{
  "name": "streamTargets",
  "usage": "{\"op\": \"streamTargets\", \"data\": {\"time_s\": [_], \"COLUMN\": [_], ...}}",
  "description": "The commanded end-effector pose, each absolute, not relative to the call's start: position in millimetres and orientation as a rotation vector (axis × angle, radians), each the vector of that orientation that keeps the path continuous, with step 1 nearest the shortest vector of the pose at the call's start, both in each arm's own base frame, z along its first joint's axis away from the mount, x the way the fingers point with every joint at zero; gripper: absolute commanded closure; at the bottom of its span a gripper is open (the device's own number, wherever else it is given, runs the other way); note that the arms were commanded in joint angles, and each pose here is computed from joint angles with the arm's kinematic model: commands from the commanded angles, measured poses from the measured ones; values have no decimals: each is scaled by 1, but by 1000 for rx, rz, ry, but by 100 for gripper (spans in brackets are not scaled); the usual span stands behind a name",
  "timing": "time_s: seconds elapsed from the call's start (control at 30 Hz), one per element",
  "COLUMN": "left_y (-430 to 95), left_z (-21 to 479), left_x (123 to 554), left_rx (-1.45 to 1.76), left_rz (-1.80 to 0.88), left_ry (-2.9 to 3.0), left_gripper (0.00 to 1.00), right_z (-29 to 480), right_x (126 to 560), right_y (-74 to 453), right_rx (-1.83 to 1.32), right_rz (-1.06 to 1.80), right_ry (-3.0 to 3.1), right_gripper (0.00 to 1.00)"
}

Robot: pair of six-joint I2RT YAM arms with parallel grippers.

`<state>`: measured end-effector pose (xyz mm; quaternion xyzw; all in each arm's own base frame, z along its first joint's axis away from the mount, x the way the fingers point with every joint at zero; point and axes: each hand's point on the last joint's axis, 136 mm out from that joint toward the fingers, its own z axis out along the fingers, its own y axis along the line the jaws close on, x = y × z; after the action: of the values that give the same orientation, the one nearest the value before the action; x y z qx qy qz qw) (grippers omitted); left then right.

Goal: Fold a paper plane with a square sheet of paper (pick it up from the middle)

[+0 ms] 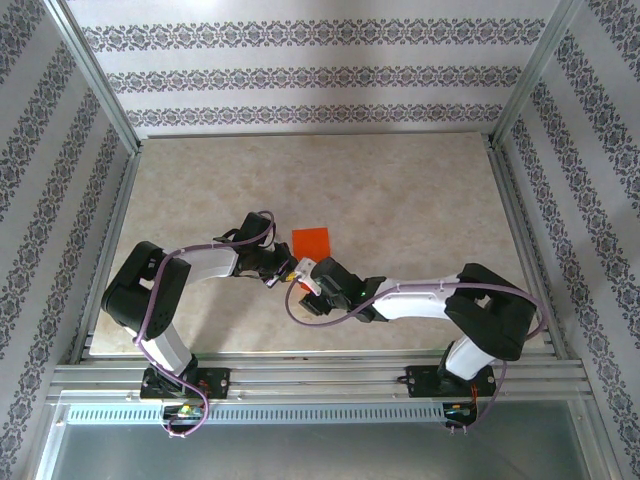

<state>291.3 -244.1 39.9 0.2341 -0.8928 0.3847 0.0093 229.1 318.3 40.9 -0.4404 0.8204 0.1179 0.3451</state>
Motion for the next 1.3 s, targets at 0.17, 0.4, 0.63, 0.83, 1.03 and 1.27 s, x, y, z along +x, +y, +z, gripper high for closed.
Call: {"op": "streamTargets", "data": {"time_s": [0.17,0.4,0.63,0.83,1.03,1.27], "left_y": [-249,-246,-243,-221,-188,-222], "left_z": [50,48,49,47,70,106], "left_x": [294,293,294,294,309,341], "left_rx": [738,731,725,721,677,484], "left_rz": [1220,1190,1172,1051,1010,1354], "left_ry": [-2782,-2805,-2825,-2913,-3076,-3080], "left_gripper": [94,94,92,75,68,66], "right_z": [51,47,48,46,49,54], "right_x": [249,243,240,233,229,224], "right_y": [331,328,328,330,333,340], "right_rx": [-1096,-1110,-1106,-1105,-1042,-958], "right_rz": [259,278,307,403,607,830], "right_ry": [2066,2077,2085,2128,2214,2269], "right_gripper": [52,68,81,85,87,87]}}
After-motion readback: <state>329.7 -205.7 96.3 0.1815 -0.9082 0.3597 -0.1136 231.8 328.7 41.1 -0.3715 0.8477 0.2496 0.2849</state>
